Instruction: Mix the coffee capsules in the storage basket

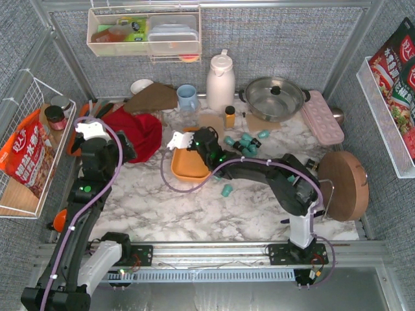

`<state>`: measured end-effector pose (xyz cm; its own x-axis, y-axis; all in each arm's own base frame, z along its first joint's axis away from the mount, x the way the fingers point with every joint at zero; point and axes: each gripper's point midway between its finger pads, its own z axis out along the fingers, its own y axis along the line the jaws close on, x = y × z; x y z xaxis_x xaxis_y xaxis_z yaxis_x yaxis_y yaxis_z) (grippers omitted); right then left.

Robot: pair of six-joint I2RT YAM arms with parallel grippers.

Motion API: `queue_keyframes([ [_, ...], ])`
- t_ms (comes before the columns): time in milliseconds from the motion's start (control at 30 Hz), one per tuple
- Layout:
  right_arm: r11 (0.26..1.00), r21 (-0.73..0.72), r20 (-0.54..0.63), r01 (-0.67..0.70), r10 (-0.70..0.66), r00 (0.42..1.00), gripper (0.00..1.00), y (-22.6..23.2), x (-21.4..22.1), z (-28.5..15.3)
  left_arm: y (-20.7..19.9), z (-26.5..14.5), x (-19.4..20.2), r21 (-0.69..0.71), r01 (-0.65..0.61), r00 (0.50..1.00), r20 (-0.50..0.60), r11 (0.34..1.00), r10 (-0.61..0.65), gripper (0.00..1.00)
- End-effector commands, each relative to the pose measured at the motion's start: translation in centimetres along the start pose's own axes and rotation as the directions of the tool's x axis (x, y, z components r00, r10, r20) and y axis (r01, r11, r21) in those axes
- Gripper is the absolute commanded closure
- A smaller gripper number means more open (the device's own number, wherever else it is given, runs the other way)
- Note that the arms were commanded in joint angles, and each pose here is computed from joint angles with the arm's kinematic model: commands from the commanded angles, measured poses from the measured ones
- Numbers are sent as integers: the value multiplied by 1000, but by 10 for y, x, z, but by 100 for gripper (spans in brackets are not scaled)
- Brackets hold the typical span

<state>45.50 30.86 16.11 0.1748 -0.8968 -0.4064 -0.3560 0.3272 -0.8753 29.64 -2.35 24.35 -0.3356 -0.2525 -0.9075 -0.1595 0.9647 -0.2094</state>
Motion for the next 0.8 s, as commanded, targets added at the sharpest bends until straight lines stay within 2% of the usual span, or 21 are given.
queue_keyframes([
  [0, 998, 31, -5, -55, 55, 998, 100, -21, 5, -6, -1, 0, -9, 2, 1, 999, 37, 1000, -1, 1],
  [133, 990, 82, -29, -112, 115, 993, 100, -45, 19, -13, 0, 0, -10, 0, 3, 999, 41, 1000, -3, 1],
  [267, 943, 100, -49, -318, 324, 945, 100, -72, 39, -36, 0, -1, -10, 1, 3, 999, 43, 1000, -3, 1],
  [400, 838, 171, -117, -519, 540, 834, 100, -94, 75, -62, 0, -1, -11, 3, 4, 999, 45, 1000, -4, 1],
  [533, 718, 277, -185, -638, 692, 698, 100, -102, 123, -90, -1, -1, -10, 5, 7, 999, 44, 1000, -8, 1],
  [667, 600, 426, -233, -678, 796, 558, 100, -99, 178, -117, -1, 0, -10, 8, 9, 999, 42, 1000, -10, 1],
  [767, 564, 531, -287, -632, 822, 492, 100, -89, 218, -134, -2, 0, -9, 10, 10, 999, 41, 1000, -10, 1],
])
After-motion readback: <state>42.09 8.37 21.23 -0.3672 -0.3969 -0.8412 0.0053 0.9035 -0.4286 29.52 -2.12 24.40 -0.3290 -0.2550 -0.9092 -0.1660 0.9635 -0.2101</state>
